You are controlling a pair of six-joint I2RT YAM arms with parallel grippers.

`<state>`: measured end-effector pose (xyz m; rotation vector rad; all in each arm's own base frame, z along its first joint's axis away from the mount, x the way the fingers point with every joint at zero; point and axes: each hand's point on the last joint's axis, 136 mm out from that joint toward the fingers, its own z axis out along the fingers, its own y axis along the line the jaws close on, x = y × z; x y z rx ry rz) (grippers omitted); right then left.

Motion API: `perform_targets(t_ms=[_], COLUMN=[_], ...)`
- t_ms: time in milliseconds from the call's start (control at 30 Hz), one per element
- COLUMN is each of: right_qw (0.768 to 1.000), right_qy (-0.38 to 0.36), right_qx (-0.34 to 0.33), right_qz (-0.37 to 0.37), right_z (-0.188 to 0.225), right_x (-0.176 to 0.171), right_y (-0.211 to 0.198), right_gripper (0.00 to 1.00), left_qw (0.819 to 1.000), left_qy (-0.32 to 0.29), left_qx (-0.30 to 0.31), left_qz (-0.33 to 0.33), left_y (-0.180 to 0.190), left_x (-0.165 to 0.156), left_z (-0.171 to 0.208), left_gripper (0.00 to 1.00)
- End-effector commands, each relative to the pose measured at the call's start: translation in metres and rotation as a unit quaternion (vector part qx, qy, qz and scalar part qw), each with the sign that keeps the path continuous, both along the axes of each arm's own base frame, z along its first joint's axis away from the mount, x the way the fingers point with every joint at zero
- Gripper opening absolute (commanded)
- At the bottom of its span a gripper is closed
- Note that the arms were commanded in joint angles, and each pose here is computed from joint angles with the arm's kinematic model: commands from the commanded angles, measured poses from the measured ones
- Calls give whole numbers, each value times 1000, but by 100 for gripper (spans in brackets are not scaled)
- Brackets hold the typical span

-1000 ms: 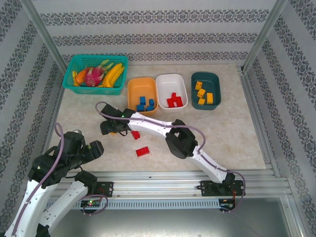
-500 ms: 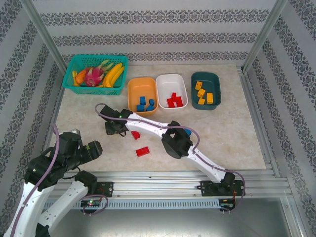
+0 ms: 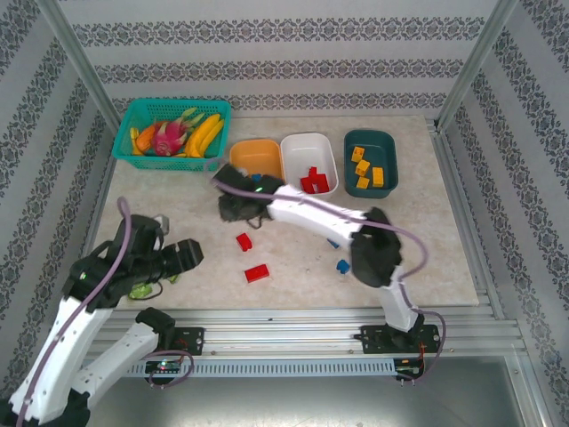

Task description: Sort the legos into containers by color

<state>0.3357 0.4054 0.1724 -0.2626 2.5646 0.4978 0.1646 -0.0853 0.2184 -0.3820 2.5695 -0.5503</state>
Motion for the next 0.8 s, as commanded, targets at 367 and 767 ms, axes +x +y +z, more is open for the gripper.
perform_targets(t_ms=[367, 767], right_qw=[968, 933], right_qy=[-4, 71], right_qx=[-37, -89], right_qz=[-250, -343], right_z=[18, -46], right_x=[117, 197], right_y=[-315, -409], right_gripper=[25, 24], left_qw=[982, 969], left_qy=[-80, -69], left_qx=[-121, -152], left_qz=[-122, -184], left_y=[-180, -260], left_x=[160, 221], left_z=[32, 23], left_gripper=[81, 81])
